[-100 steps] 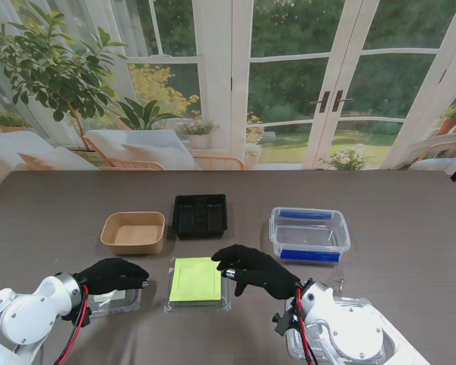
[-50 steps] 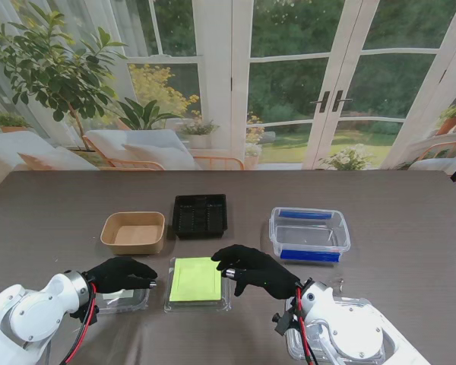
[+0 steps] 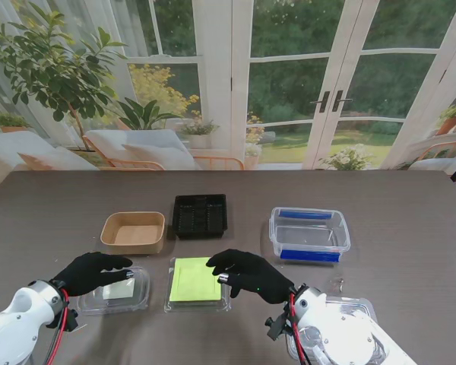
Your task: Pair container bodies with their lids
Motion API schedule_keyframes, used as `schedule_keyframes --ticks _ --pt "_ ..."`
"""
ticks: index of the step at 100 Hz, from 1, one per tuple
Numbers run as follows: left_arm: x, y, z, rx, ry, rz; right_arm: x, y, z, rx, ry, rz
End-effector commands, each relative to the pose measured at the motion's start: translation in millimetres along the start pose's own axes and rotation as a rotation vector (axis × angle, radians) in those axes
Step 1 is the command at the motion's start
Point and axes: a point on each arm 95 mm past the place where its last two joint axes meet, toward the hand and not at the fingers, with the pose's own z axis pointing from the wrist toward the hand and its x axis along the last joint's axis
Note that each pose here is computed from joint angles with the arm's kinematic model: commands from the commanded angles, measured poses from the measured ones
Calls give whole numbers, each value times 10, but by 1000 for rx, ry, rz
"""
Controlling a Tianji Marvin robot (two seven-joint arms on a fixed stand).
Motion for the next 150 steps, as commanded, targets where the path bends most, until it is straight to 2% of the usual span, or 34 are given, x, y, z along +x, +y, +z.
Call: schedule_keyframes --ticks 1,20,33,48,54,66,76,108,150 --pt "-95 58 -73 -27 -40 -13 67 -145 63 21 17 -28" --pt "-323 60 -240 -16 -124 -44 242 -270 311 49 31 -194" --pt "-460 50 -309 -18 -181 -65 349 -332 507 66 14 -288" --pt "-577 28 -358 -53 -220 -89 400 -425 713 95 -15 -378" --pt "-612 9 -373 -73 -233 -93 436 -434 732 110 -34 -414" --pt "-680 -45 -402 -116 -251 -53 465 -482 831 148 -65 -487" --pt "-733 -76 -406 -143 -263 -56 464 -532 921 160 -82 -533" --pt "-881 -63 -396 -184 -337 -76 403 -747 1169 159 -116 -589" --pt "-931 -12 -305 -239 -373 -85 127 -948 1346 228 -190 -598"
